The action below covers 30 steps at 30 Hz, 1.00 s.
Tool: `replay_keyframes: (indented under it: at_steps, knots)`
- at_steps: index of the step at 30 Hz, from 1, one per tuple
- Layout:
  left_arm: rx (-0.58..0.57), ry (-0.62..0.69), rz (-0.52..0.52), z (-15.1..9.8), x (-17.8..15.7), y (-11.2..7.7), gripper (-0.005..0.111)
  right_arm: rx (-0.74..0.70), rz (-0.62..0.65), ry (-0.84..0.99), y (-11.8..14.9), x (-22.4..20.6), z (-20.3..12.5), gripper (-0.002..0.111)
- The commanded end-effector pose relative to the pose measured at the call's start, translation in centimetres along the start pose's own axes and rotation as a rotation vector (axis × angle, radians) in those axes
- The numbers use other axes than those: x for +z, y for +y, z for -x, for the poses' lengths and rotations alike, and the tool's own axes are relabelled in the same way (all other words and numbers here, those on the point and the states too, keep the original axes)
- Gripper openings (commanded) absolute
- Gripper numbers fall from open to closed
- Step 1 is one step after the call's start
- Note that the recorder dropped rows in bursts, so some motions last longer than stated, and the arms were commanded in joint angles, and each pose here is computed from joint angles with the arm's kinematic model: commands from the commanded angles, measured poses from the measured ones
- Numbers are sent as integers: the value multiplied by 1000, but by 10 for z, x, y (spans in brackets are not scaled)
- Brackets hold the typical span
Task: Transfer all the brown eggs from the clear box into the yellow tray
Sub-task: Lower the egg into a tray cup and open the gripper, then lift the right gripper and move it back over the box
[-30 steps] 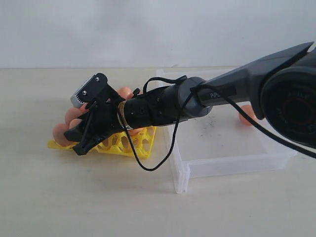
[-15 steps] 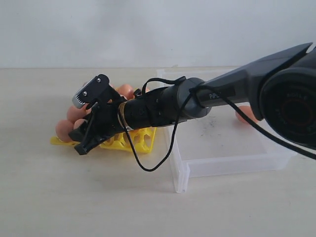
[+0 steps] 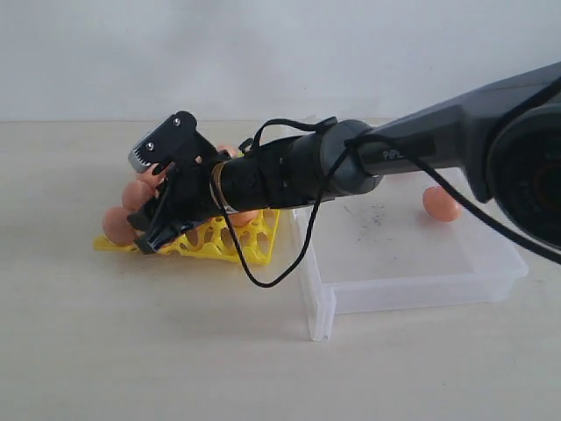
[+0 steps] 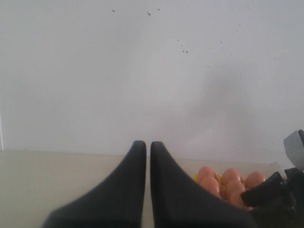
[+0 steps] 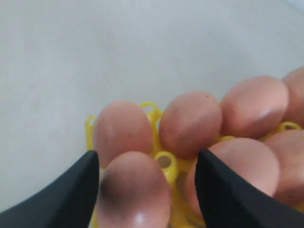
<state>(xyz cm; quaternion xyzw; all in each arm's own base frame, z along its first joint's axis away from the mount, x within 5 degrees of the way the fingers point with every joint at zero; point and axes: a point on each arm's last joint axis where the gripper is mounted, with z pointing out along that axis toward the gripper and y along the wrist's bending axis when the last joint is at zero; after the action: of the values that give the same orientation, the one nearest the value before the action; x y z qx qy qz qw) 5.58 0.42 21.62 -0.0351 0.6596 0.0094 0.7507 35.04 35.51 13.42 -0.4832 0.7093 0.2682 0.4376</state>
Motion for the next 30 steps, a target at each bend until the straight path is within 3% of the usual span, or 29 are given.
replay_keyframes:
  at_steps: [1, 5, 10, 12, 13, 16, 19, 21, 23, 25, 27, 28, 30]
  knots:
    - [-2, -9, -2, 1, 0, 0, 4, 3, -87, -23, -10, -18, 24, 54]
    - [-2, -9, -2, 1, 0, 0, 4, 76, -83, -15, -10, -22, 29, 51]
    - [-2, -9, -2, 1, 0, 0, 4, 101, -50, 48, -6, -22, 22, 18]
    - [-2, -9, -2, 1, 0, 0, 4, 80, -116, 94, -12, -24, 20, 2]
    - [-2, -9, -2, 1, 0, 0, 4, 129, -186, 79, -19, -33, 29, 0]
    - [-2, -9, -2, 1, 0, 0, 4, 186, -234, 5, -39, -74, 54, 0]
    - [-2, -9, -2, 1, 0, 0, 4, 469, -82, -123, -80, -152, 76, 0]
    - [-2, -9, -2, 1, 0, 0, 4, 417, 87, -137, -107, -196, 61, 0]
    - [-2, -9, -2, 1, 0, 0, 4, 301, 302, -166, -114, -230, 41, 0]
    - [-2, -9, -2, 1, 0, 0, 4, 267, 248, -172, -120, -251, 22, 0]
    - [-2, -9, -2, 1, 0, 0, 4, 144, 7, -113, -122, -258, 6, 0]
    - [-2, -9, -2, 1, 0, 0, 4, 48, -197, -24, -124, -260, -3, 0]
    - [-2, -9, -2, 1, 0, 0, 4, -88, -479, 149, -129, -263, -15, 0]
